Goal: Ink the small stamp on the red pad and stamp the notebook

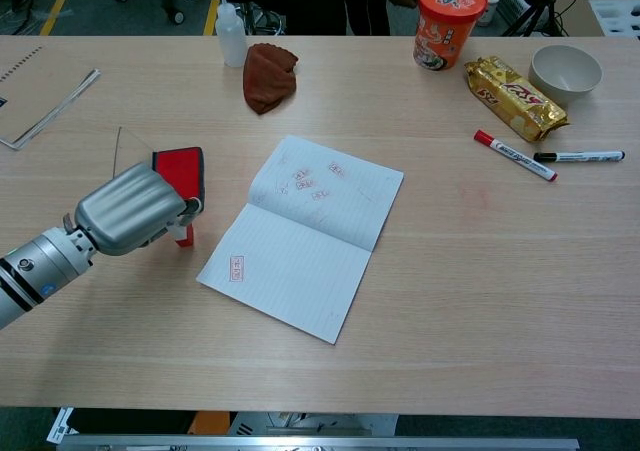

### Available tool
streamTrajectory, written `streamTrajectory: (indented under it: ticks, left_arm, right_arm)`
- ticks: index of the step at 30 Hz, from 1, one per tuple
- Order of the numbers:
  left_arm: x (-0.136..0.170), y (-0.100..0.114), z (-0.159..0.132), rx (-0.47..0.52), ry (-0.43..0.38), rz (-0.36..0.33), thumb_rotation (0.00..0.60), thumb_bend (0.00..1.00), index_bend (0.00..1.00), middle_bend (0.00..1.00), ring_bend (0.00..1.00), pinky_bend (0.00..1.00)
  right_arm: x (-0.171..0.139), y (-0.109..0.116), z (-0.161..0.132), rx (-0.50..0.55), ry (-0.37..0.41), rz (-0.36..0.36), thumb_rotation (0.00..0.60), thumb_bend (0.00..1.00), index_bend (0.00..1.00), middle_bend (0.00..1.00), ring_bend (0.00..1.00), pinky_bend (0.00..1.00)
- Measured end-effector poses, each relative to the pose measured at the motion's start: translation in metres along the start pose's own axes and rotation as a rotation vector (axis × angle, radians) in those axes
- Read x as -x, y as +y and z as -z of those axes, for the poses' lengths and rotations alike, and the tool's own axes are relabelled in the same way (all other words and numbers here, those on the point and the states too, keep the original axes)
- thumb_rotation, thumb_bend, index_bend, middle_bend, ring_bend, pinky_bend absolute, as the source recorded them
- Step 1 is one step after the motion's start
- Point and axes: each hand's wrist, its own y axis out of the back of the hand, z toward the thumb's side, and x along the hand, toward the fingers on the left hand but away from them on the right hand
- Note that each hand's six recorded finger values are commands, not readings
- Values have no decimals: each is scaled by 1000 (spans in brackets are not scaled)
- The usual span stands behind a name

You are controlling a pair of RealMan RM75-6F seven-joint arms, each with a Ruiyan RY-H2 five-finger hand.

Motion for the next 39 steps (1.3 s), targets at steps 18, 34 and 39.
streamTrajectory:
  ticks: [18,34,39]
  left_arm:
    - [1,0,-5,0,-8,9,600,378,445,980,990,1000]
    - [24,40,12,59,43,-91,600,378,344,917,940,1000]
    - [39,57,32,159,120,-105,600,378,344,827,841,1000]
  right_arm:
    - [-1,0,2,2,-4,3,600,369,260,393,313,411]
    - [-1,3,4,5,-12,-2,600,369,260,393,313,412]
    - [-1,5,9,5,-25,-8,600,369,261,393,312,411]
